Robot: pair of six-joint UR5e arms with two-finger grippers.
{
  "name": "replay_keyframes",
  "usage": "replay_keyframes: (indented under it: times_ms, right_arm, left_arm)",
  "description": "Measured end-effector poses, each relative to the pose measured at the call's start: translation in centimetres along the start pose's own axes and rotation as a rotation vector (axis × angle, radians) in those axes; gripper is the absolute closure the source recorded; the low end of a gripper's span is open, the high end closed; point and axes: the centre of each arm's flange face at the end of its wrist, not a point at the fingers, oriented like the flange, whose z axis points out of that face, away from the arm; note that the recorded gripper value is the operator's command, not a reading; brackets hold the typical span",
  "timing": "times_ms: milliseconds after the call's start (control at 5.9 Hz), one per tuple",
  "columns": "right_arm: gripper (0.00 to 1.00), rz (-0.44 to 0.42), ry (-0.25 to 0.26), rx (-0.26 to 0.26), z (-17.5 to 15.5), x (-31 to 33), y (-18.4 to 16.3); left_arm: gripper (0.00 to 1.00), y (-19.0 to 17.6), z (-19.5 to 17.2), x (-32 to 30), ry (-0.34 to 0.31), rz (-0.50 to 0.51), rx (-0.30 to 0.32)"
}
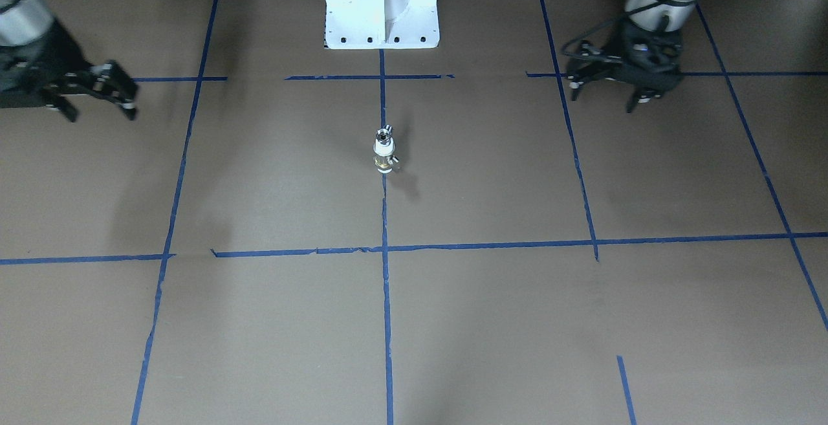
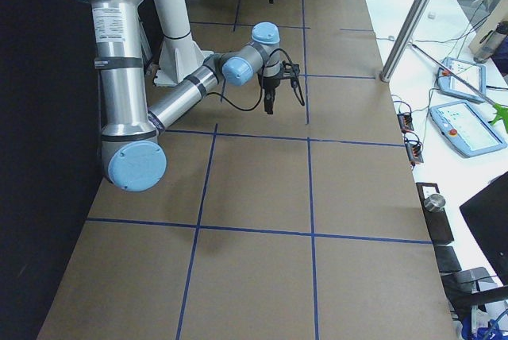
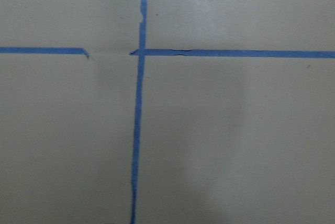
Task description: Assemble PPR valve and pipe with both arms
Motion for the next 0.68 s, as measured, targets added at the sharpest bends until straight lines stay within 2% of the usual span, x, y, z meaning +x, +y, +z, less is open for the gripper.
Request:
replay_keyframes:
  times_ms: [169, 339, 678]
  right_arm:
    - [0.00, -0.041, -0.003, -0.019, -0.4, 6.3, -1.0]
    - [0.00, -0.089, 0.017, -0.030, -0.1, 13.5, -1.9]
    - [0.00, -0.155, 0.048, -0.070, 1.7, 25.5, -2.2]
  left_arm:
    - [0.00, 0.9, -1.1, -6.7, -0.008, 0.039, -0.020]
    - [0.00, 2.0, -1.4, -14.3, 0.000, 0.068, -0.047]
    - [0.00, 5.3, -0.4, -28.9, 0.006, 0.064, -0.086]
